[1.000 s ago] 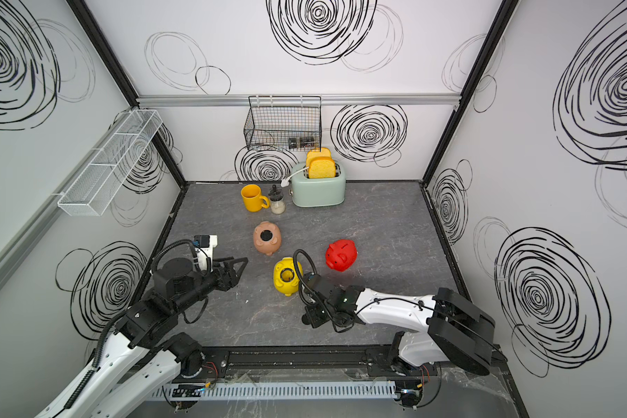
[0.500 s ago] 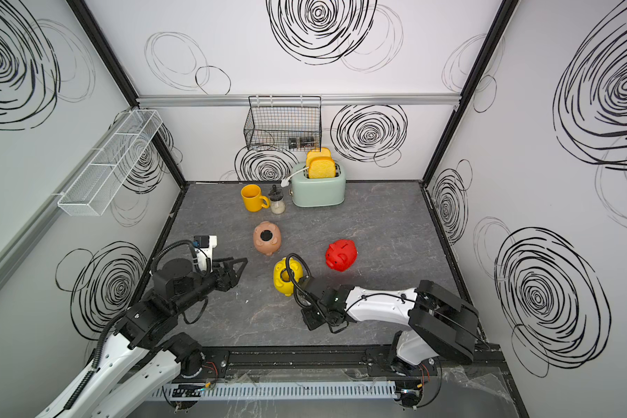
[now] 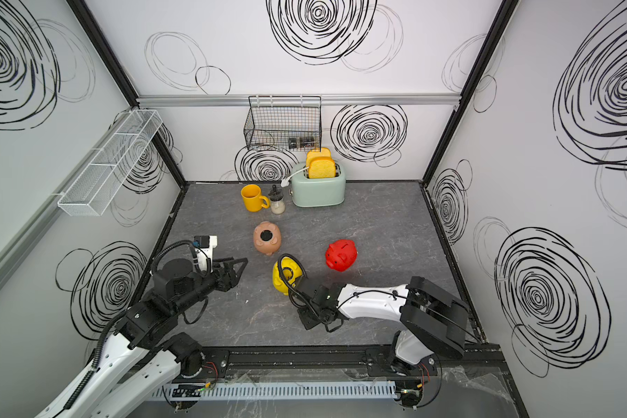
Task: Close piggy banks
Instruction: Pick up the knob at the center of the board.
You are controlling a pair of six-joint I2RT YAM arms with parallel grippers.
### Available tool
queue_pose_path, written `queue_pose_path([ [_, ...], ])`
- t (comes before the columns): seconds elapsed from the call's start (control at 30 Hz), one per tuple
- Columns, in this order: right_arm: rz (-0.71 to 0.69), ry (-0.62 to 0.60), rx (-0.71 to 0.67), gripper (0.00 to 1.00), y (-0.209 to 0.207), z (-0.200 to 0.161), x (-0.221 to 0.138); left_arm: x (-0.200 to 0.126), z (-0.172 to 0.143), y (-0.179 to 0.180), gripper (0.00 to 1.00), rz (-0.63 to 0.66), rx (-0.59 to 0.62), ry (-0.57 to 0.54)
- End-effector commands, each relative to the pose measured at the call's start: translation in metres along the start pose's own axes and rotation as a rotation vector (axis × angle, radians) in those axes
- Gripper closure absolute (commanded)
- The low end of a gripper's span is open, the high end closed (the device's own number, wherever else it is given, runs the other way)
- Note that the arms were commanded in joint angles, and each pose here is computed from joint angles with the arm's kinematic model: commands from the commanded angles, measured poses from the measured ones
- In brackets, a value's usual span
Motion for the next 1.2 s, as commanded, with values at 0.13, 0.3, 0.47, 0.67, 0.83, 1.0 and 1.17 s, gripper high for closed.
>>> queue_pose_path([
  [0.13, -0.146, 0.122, -0.023, 0.81, -0.008, -0.021, 0.009, 0.0, 0.0, -0.001, 0.36, -0.011, 0.009, -0.014],
  [0.3, -0.171, 0.129, -0.025, 0.83, -0.009, -0.024, 0.009, -0.001, 0.0, -0.001, 0.36, -0.011, 0.009, -0.015],
  [0.47, -0.199, 0.139, -0.026, 0.85, -0.012, -0.028, 0.007, -0.001, 0.0, -0.001, 0.36, -0.011, 0.009, -0.014],
  [0.67, -0.245, 0.144, -0.021, 0.84, -0.016, -0.032, 0.004, -0.001, 0.0, -0.001, 0.36, -0.008, 0.01, -0.015],
  [0.83, -0.202, 0.125, -0.008, 0.83, -0.014, -0.033, 0.002, -0.001, -0.001, -0.002, 0.36, -0.009, 0.01, -0.013],
  [1.0, -0.218, 0.128, 0.002, 0.83, -0.017, -0.035, 0.002, -0.001, -0.001, -0.002, 0.36, -0.005, 0.011, -0.012],
  [1.17, -0.252, 0.129, 0.03, 0.82, -0.023, -0.036, -0.001, -0.001, -0.002, -0.002, 0.36, -0.007, 0.012, -0.01],
])
Point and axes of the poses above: each gripper's point midway between its finger pads, its own x axis out along the fingers, its own y axis along the line the jaws close on, z = x × y, the point moved 10 cm from there along -x, back along the fingers, and after that the axes turned 7 degrees about -x, right-handed, at the moved point
